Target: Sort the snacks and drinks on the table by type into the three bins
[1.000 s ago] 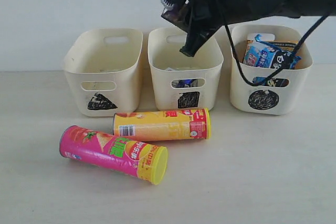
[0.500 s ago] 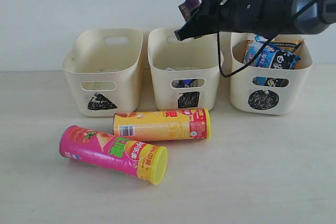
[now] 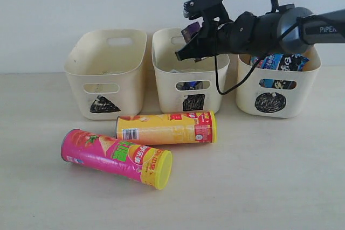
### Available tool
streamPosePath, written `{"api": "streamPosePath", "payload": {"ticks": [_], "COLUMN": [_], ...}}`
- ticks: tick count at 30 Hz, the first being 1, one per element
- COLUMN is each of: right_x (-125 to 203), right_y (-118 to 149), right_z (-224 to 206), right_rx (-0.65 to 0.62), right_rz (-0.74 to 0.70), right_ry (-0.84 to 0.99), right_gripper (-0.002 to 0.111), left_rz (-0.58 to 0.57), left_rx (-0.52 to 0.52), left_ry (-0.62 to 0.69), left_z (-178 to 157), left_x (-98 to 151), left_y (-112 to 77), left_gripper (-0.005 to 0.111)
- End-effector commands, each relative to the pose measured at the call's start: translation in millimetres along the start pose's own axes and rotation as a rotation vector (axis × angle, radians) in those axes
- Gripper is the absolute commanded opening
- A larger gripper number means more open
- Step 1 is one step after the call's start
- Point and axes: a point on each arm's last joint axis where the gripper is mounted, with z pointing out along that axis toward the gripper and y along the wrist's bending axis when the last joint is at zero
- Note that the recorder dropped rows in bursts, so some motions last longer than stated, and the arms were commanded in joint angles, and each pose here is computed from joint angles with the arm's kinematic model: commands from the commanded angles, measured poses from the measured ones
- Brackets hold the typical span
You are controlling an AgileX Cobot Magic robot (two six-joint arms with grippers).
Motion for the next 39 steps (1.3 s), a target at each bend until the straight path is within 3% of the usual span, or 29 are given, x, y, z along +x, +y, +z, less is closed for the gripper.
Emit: {"api": "streamPosePath", "payload": {"ticks": [1,4,11,12,17,18,20,23,26,34,36,39], "right_x": [-7.5,-7.5,-34.1,-35.5,-37.9,-36.3,-32.9,-25.7,-26.6,-49.7,-47.2,-37.5], "right_y": [-6.0,-6.0,-14.5,-16.0,-24.1,-25.1,-28.4,-43.9,-56.8,-86.8,-90.5,-87.2], "right_z": [-2.1,-2.1,-36.4,-40.1,-63.6,-66.5,-75.5,-91.0,-115.2,-174.3,-183.6,-190.5], "right_rx": [0.021,0.021,-0.074,-0.088,-0.182,-0.188,-0.169,-0.026,0.082,0.227,0.246,0.250], "right_rz": [0.006,0.004,-0.002,0.001,-0.040,-0.068,-0.089,-0.117,-0.056,0.156,0.239,0.254], "right_ry": [-0.031,-0.031,0.031,0.045,0.174,0.206,0.305,0.487,0.622,0.603,0.571,0.548], "right_gripper": [0.056,0.062,0.059,0.054,0.002,0.000,0.000,0.000,0.000,0.000,0.000,0.000], "left_rz": [0.010,0.010,0.010,0.010,0.010,0.010,0.010,0.010,0.010,0.010,0.010,0.010], "left_rx": [-0.002,-0.002,-0.002,-0.002,-0.002,-0.002,-0.002,-0.002,-0.002,-0.002,-0.002,-0.002], "left_ry": [-0.007,-0.007,-0.007,-0.007,-0.007,-0.007,-0.007,-0.007,-0.007,-0.007,-0.007,-0.007], "left_z": [-0.5,-0.5,-0.5,-0.5,-0.5,-0.5,-0.5,-0.5,-0.5,-0.5,-0.5,-0.5], "left_x": [-1.2,-1.2,-1.2,-1.2,-1.2,-1.2,-1.2,-1.2,-1.2,-1.2,-1.2,-1.2], "left_y": [0.1,0.1,0.1,0.1,0.1,0.1,0.1,0.1,0.1,0.1,0.1,0.1], "left_gripper": [0.004,0.004,0.004,0.004,0.004,0.004,0.004,0.004,0.004,0.004,0.004,0.004]}}
